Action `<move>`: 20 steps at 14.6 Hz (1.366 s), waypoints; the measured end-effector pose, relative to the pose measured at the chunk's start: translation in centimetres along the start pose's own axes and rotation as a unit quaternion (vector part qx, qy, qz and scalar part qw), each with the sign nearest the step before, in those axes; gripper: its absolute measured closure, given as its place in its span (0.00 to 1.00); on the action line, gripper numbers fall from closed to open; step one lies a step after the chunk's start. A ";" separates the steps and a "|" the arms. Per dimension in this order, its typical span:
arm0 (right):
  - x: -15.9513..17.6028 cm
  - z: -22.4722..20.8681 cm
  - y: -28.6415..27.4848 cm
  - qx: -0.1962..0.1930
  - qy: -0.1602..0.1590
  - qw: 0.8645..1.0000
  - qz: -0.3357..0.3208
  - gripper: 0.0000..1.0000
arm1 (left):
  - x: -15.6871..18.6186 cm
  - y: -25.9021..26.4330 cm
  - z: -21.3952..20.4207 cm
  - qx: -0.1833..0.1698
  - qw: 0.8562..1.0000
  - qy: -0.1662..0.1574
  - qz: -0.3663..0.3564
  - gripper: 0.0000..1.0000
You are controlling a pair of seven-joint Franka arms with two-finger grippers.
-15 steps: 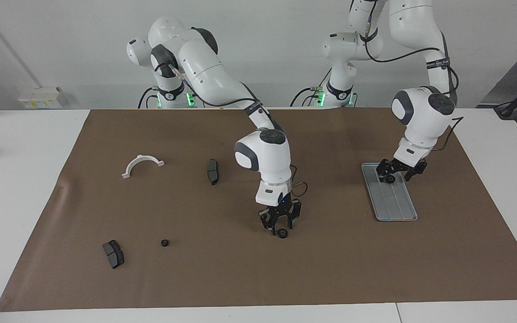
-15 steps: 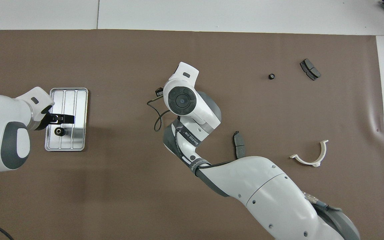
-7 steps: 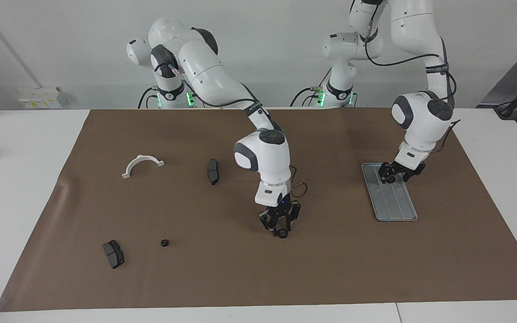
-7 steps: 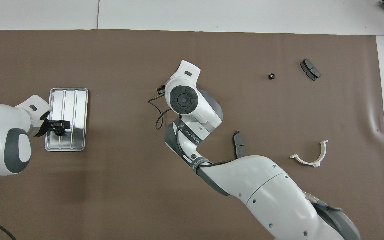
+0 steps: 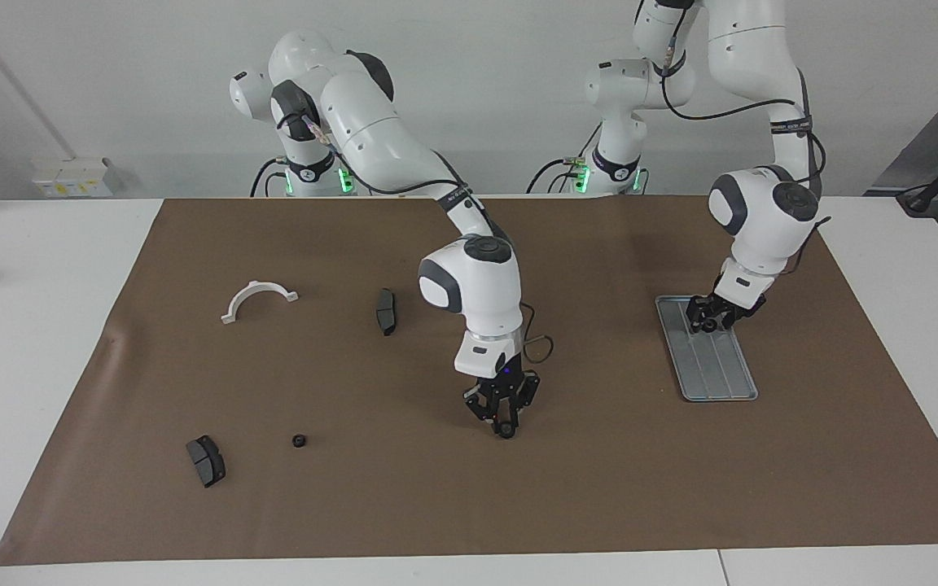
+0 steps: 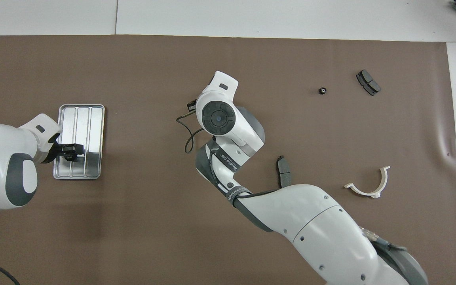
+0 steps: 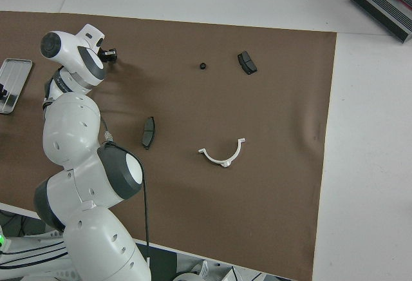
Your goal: Place bearing gear from tray to pile
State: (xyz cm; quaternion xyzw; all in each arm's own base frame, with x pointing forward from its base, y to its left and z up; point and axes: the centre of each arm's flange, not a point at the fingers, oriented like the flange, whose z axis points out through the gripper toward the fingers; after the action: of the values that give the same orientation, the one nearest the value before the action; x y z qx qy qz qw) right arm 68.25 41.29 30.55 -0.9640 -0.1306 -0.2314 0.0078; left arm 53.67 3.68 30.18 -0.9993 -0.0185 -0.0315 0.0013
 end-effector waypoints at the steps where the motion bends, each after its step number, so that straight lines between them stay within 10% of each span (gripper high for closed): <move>1: 1.0 -1.3 1.4 -0.008 -0.002 1.000 0.009 0.66 | 0.0 0.0 0.0 0.000 1.000 -0.001 -0.001 0.32; 5: 2.1 -6.1 9.5 -0.046 -0.045 0.998 0.016 0.66 | -0.1 0.0 0.1 0.000 1.000 -0.005 -0.005 0.36; 7: 0.3 -7.6 15.9 -0.050 -0.078 0.996 -0.011 0.66 | -0.2 0.0 0.1 0.000 1.000 -0.007 -0.008 0.56; 12: -7.1 -10.2 30.2 -0.045 -0.149 0.986 -0.066 0.66 | -0.1 -0.1 -0.1 0.000 1.000 -0.004 -0.014 0.65; 20: -16.2 -6.8 38.8 -0.027 -0.151 0.985 -0.076 0.66 | 4.2 11.7 -8.0 -0.017 0.995 0.066 0.069 0.65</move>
State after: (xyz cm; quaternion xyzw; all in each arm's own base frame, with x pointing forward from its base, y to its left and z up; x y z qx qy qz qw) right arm 61.23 -0.68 31.15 -0.9751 -0.1964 -0.0867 -0.0556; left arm 57.78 -7.85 38.37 -0.9939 0.0514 -0.0974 -0.0119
